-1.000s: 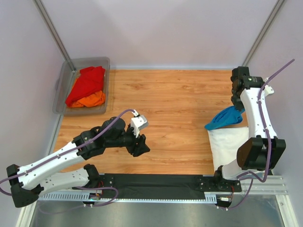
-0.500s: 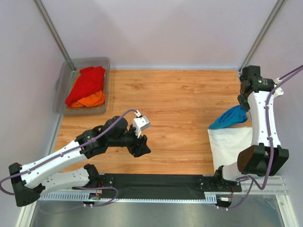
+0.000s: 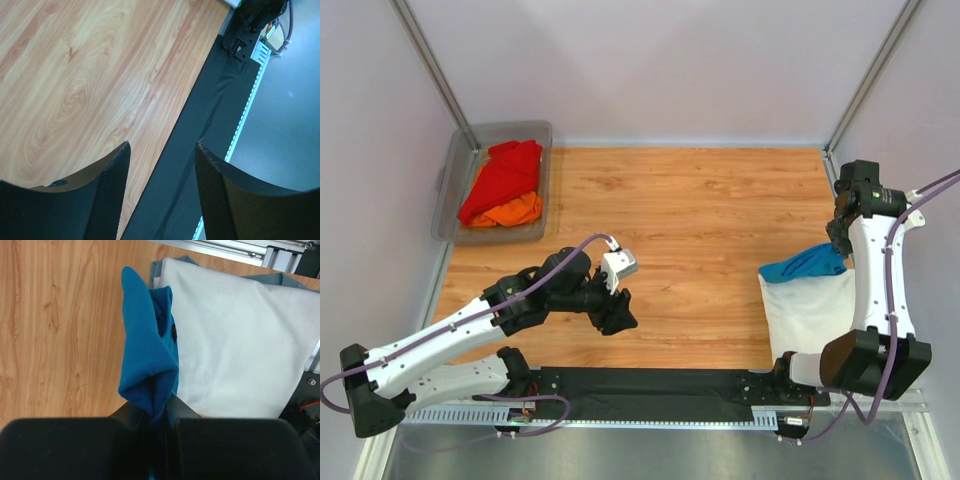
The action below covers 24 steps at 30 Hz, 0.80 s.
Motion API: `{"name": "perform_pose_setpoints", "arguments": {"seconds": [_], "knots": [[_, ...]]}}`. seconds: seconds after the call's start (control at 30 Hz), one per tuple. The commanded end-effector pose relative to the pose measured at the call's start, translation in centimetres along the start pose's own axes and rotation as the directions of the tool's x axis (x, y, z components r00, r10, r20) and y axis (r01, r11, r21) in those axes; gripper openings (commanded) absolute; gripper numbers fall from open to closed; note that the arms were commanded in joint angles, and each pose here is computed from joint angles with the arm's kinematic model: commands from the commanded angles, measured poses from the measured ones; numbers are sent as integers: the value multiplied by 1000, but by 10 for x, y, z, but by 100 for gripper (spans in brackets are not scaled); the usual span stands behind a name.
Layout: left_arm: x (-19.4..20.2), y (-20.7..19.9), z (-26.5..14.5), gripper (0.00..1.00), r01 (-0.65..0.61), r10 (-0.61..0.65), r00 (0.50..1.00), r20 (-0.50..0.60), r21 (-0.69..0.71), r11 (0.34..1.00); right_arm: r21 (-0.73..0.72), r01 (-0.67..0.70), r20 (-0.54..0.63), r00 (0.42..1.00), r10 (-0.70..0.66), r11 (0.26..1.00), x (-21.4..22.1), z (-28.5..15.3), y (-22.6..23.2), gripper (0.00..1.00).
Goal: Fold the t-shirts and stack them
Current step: Neatly place the folded tshirt to the corner
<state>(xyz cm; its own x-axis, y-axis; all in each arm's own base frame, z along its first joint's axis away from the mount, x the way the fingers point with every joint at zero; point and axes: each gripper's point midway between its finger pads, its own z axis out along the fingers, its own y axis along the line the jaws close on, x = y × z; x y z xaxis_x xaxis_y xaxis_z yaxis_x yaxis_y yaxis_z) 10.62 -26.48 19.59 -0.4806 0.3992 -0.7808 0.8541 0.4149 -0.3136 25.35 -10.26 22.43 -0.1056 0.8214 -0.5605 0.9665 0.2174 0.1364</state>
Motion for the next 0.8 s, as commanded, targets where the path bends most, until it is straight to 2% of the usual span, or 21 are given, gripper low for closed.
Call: {"name": "perform_pose_setpoints", "arguments": {"seconds": [0.0, 0.6, 0.67, 0.73, 0.77], "knots": [[-6, -4, -1, 61, -20, 19, 1000, 24, 26, 999, 28, 11, -13, 1000, -10, 1000, 5, -1, -21, 0], [9, -7, -15, 61, -14, 14, 1000, 4, 37, 999, 158, -11, -37, 999, 17, 987, 38, 31, -100, 0], [10, -7, -16, 61, -17, 17, 1000, 6, 36, 999, 186, 2, -43, 999, 6, 983, 42, 33, -111, 7], [12, -7, -17, 61, -16, 16, 1000, -5, 35, 999, 246, 32, -42, 999, -22, 969, 42, 32, -130, 26], [12, -7, -18, 61, -15, 15, 1000, -5, 34, 999, 288, 33, -36, 999, -24, 957, 40, 30, -140, 30]]}}
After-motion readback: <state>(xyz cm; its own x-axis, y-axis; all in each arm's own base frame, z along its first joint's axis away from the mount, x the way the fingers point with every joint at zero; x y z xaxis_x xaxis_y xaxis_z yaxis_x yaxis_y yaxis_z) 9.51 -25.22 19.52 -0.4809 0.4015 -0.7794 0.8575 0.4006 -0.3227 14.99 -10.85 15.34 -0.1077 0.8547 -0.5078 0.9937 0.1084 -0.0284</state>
